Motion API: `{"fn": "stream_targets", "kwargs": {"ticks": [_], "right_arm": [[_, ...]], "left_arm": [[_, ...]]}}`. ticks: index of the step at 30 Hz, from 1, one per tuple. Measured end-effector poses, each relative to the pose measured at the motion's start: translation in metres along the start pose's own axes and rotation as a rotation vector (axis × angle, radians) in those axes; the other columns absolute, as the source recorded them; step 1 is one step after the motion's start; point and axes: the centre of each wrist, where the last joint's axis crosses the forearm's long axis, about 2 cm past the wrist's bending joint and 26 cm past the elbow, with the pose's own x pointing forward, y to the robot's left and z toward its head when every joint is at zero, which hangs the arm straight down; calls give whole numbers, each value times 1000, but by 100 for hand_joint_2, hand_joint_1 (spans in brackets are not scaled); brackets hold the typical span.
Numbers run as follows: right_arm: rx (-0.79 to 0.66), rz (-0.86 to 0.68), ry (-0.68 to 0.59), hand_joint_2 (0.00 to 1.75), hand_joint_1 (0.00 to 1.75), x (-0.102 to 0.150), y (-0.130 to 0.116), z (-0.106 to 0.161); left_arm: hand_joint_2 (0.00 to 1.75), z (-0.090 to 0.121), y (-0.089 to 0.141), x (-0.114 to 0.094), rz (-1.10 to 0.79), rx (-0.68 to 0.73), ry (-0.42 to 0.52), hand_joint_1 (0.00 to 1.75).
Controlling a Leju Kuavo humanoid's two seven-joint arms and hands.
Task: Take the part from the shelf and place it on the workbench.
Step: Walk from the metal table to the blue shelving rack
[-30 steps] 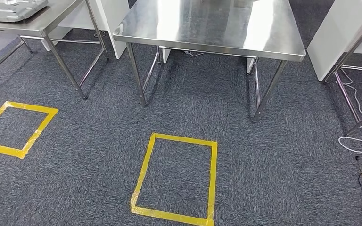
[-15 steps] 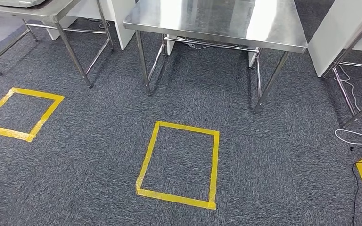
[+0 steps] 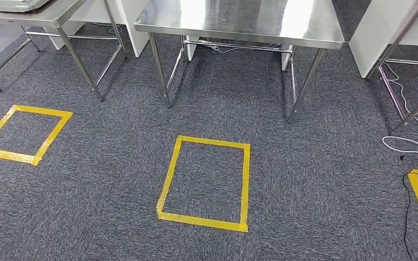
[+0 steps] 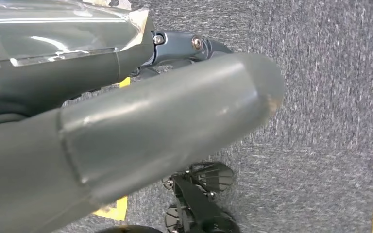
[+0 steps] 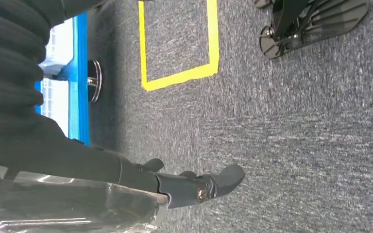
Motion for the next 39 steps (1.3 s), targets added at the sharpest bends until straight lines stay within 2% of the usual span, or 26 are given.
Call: {"fn": "stream_targets", "kwargs": {"ticks": [39], "right_arm": [[13,-5,-9,175,0,-2,5,1]], "left_arm": [[0,1,2,-2,-9,3,7,0]]}}
